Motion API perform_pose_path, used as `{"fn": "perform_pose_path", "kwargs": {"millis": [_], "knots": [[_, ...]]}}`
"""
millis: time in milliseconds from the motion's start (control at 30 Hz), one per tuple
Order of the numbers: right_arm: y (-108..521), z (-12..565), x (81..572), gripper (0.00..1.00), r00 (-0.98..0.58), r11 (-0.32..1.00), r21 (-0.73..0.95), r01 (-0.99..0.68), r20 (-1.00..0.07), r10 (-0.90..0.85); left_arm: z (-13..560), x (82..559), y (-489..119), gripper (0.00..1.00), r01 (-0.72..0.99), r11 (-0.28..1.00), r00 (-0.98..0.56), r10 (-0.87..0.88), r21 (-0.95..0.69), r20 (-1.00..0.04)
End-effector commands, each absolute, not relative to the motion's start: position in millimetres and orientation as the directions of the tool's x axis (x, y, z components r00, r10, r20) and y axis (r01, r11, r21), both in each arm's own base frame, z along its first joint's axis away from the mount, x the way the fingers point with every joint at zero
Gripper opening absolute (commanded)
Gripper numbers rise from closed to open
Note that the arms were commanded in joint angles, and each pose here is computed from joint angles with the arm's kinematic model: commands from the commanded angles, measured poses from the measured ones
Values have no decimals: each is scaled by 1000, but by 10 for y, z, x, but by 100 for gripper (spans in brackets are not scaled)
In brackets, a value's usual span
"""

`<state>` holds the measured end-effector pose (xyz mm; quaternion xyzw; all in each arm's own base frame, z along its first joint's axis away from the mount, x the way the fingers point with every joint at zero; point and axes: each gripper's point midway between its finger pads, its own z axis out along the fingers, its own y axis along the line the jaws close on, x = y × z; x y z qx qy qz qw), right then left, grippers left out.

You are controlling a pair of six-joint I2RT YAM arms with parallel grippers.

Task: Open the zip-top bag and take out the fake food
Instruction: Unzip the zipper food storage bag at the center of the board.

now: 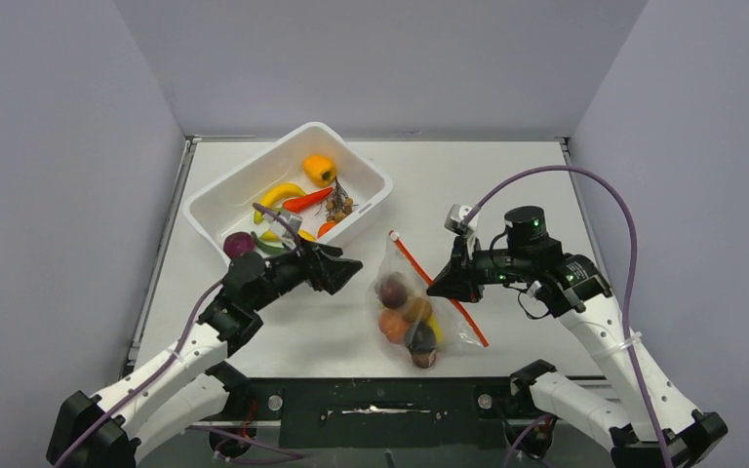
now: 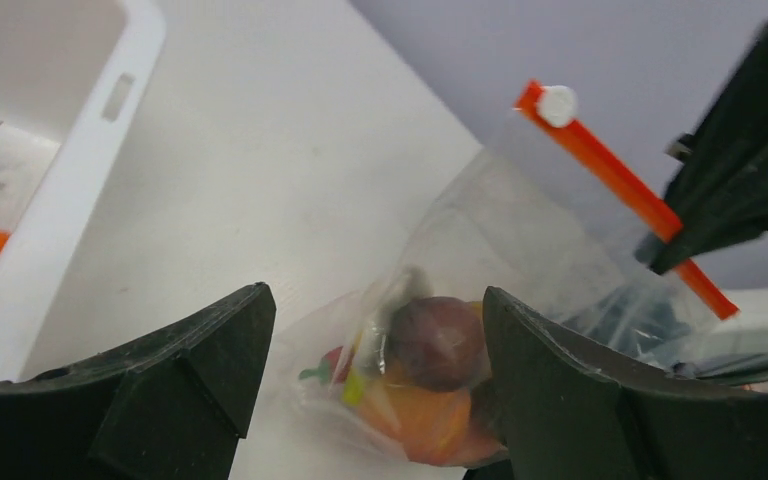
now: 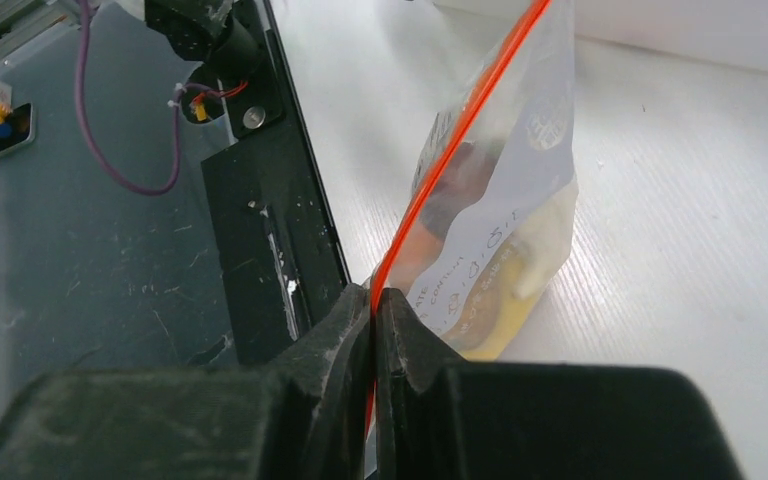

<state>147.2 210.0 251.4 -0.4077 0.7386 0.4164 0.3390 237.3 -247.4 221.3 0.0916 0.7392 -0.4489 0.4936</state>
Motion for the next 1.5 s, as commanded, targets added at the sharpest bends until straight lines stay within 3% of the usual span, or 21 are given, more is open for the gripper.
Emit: {"fn": "perform_pose_path", "kwargs": {"millis": [0,233,367,833,1000,1133,1333,1467], "knots": [[2197,2856,1385,0,-279,178,235,-956,-913,-296,2994,1964,-2521,76,860,342,-216,-428,-378,-878],[2268,2767,1281,1,-277,89,263,-961,-906,-319,2817,1615,-2724,78,972,135,-140,-322,-192,-936],[2301,2703,1187,1,-272,48,272,-961,-900,-340,2759,1714,-2796,78,975,137,-128,-305,-177,-944],[2387,2656,997,1,-267,-30,295,-955,-898,-349,2717,1758,-3067,77,984,-54,-176,-189,-169,-966],[2391,2615,1019,1,-269,-6,289,-957,-899,-345,2750,1595,-3083,64,964,-171,-233,-166,-204,-958],[2388,2592,1051,1,-270,22,279,-960,-902,-336,2761,1592,-3069,43,964,-157,-242,-176,-215,-954],[2352,2588,1222,7,-255,126,225,-966,-909,-329,2704,1724,-3049,2,977,-52,-213,-160,-207,-964],[2337,2632,1299,9,-230,163,185,-969,-918,-324,2643,1830,-2985,0,979,62,-182,-147,-192,-972]]}}
